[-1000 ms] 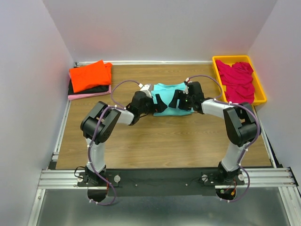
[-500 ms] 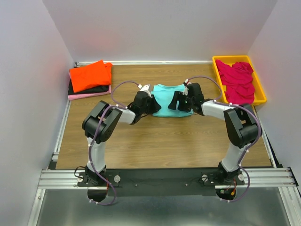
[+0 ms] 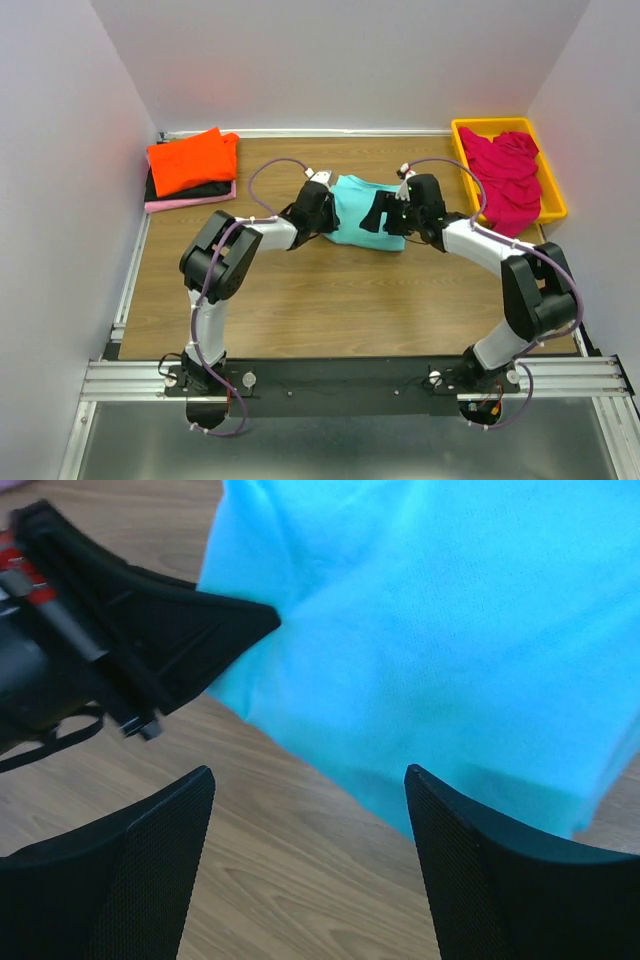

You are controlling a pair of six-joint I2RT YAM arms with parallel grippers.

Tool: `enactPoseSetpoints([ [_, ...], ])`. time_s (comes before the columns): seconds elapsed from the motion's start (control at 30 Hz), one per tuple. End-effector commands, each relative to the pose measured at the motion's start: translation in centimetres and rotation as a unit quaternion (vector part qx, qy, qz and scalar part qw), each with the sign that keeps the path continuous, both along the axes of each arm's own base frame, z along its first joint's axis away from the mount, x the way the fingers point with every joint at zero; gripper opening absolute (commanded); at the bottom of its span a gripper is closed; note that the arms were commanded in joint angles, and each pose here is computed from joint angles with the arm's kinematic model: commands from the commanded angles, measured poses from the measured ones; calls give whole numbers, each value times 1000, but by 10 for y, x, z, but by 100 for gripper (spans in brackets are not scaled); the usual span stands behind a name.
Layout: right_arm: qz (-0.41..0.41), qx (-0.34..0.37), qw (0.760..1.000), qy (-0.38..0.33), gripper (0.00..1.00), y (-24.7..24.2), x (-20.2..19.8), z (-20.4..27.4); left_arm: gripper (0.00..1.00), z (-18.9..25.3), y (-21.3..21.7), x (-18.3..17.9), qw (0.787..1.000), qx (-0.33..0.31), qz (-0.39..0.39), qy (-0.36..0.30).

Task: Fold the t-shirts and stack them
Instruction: Neatly place the folded tshirt to the corner

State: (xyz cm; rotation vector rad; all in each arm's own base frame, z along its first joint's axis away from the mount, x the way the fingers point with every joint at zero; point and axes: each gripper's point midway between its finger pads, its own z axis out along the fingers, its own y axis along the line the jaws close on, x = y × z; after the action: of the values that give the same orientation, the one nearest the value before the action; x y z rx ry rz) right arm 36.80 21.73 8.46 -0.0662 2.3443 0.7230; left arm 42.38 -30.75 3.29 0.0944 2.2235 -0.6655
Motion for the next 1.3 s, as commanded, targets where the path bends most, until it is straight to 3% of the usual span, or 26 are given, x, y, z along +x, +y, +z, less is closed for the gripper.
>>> enactPoseSetpoints([
  [0.0,9,3,999,-41,85,1,-1,33,0,20,33,18,991,125,17,-35],
  [0.13,7,2,998,-65,86,-2,1,50,0,23,50,27,975,216,-15,-44],
  [0.27,0,0,997,-75,87,-6,1,57,0,23,68,43,963,266,-10,-43],
  [0.67,-11,-7,997,-79,87,-13,-2,59,0,22,135,71,940,339,13,-21],
  [1.27,-6,-8,998,-69,88,-13,-6,51,0,77,221,118,912,400,83,-43],
])
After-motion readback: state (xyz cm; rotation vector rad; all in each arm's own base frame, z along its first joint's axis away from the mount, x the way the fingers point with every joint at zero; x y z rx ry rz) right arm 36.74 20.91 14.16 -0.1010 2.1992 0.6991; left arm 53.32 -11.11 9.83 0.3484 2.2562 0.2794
